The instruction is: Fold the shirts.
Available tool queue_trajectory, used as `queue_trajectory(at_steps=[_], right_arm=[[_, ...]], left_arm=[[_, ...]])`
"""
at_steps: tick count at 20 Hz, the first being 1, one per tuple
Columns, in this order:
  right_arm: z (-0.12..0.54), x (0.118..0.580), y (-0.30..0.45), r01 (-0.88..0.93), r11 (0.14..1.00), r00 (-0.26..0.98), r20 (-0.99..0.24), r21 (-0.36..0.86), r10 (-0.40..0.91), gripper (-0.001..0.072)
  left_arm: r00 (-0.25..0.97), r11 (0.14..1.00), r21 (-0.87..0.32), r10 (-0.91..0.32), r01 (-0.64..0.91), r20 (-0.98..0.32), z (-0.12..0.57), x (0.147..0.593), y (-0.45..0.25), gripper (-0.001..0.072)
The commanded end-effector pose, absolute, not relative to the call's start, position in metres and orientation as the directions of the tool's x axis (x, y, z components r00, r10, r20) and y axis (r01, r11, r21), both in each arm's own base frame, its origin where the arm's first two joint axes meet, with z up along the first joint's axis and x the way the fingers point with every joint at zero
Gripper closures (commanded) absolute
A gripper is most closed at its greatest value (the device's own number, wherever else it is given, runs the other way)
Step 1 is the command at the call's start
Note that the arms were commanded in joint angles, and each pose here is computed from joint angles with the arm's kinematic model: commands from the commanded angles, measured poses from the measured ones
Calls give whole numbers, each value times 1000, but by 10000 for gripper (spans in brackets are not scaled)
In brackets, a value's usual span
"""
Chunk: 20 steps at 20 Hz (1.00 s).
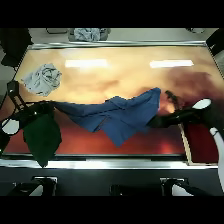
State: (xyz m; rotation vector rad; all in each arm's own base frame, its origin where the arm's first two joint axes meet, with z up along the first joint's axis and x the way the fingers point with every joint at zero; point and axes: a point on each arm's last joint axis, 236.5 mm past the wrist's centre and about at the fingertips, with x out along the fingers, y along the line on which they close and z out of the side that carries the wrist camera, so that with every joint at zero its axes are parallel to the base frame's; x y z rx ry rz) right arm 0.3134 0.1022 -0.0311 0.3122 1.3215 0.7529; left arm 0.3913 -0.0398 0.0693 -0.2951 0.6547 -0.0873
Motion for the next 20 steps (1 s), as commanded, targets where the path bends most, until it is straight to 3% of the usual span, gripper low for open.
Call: queue_trajectory(at_steps=[1,4,9,12,13,15,20], right_arm=[[-70,286,158,-272,738,19,-764,617,645,14],[-81,294,178,-215,768,61,-777,603,627,16],[-95,295,217,-114,717,41,-718,688,695,19],[-100,314,230,-69,716,124,-706,694,697,38],[-101,320,230,-70,727,155,-712,683,684,159],[-104,328,225,-69,743,188,-722,666,665,682],[-64,351,205,-319,754,252,-716,573,651,677]], left_arm=[[753,954,-300,-192,-9,-630,59,382,-44,679],[737,953,-302,-200,-6,-646,55,378,-46,678],[734,953,-302,-201,-6,-649,55,378,-47,678],[734,953,-301,-201,-6,-648,55,378,-46,678],[734,954,-301,-201,-6,-648,55,378,-46,678],[734,954,-301,-200,-5,-648,55,378,-46,678],[756,955,-297,-192,-4,-626,67,384,-43,678]])
